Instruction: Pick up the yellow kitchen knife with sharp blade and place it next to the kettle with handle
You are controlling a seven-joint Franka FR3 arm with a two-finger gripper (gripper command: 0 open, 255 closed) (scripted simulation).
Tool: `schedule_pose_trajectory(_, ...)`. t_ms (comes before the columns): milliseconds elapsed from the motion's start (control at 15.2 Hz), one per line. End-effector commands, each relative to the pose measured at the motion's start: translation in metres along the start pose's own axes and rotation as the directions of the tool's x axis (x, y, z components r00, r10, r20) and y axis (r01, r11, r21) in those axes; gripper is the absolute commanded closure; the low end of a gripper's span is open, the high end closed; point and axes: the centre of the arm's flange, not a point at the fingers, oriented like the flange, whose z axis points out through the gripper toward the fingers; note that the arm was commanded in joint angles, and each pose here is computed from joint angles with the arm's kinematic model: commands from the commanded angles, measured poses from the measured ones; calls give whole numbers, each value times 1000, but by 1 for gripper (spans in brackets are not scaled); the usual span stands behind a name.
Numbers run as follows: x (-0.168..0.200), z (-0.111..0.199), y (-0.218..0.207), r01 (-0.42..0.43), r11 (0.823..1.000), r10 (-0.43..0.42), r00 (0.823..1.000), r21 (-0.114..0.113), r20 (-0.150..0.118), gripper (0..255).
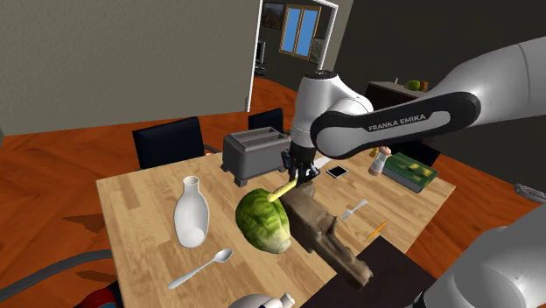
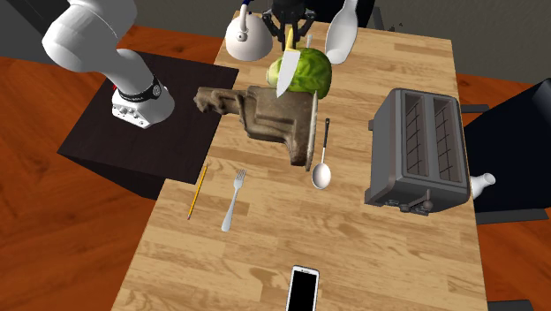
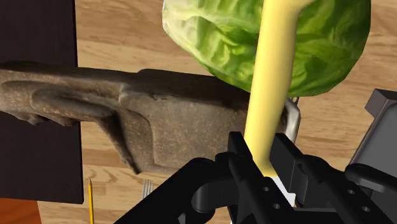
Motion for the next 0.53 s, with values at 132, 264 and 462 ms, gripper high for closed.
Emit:
schedule_pose_trajectory(132, -53, -8, -4, -2, 1000, 2, 1000, 0, 0, 255)
schedule_pose_trajectory(264, -79, -12, -6, -2, 1000, 2, 1000, 0, 0, 255)
schedule_pose_trajectory(462, -118, -19, -10, -2, 1000, 2, 1000, 0, 0, 255)
